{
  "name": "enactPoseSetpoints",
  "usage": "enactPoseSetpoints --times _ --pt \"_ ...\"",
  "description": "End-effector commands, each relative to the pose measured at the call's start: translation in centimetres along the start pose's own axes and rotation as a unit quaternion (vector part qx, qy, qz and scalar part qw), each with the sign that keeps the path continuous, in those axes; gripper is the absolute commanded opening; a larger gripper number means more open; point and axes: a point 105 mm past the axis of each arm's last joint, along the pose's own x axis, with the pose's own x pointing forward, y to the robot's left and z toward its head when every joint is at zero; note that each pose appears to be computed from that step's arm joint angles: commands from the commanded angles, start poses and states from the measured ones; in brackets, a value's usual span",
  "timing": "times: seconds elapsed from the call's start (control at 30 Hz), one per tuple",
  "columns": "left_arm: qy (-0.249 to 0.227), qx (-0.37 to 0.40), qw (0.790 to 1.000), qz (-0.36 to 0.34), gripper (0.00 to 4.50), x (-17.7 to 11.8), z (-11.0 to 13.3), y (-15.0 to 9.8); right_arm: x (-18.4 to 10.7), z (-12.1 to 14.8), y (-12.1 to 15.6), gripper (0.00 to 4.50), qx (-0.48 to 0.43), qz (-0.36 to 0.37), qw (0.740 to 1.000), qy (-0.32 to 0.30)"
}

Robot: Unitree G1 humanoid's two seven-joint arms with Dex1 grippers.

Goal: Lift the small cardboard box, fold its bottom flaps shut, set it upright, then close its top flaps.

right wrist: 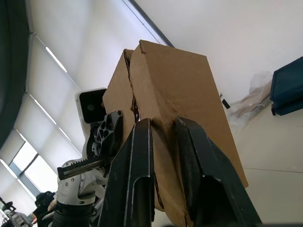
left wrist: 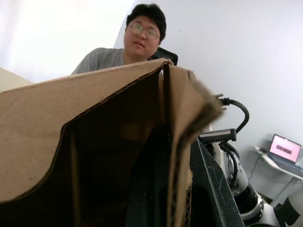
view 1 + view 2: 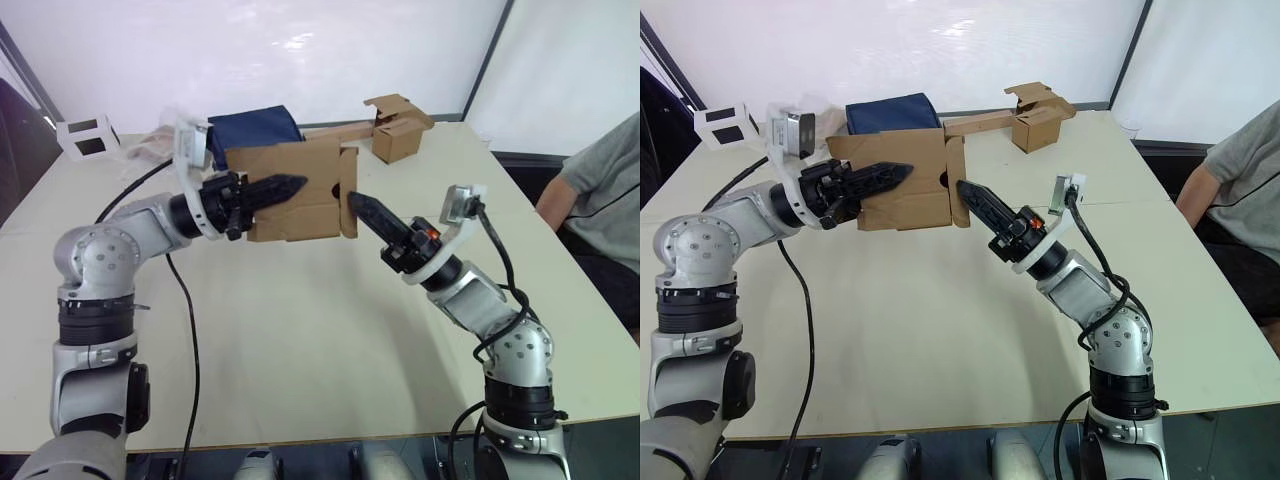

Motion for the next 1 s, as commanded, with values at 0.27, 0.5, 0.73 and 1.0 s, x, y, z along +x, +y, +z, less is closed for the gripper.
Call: enactPoseSetpoints --times 0.27,0.5,0.73,1.0 --pt "-0.003 0.019 1.0 -0.018 0.0 0.2 0.6 -1.1 1.1 0.2 1.9 0.79 -0.03 0.034 0.999 0.006" --pt "0.002 0.016 1.0 -0.022 0.0 0.1 0.3 -1.4 1.2 1.0 1.2 0.79 -0.043 0.022 0.999 -0.002" --pt "0.004 0.017 1.0 -0.019 0.0 0.1 0.2 -1.3 1.4 1.2 1.8 0.79 -0.045 0.033 0.998 -0.003" --pt "-0.005 0.019 1.0 -0.015 0.0 0.2 0.5 -1.0 1.5 0.5 2.2 0.79 -0.047 0.037 0.998 0.012"
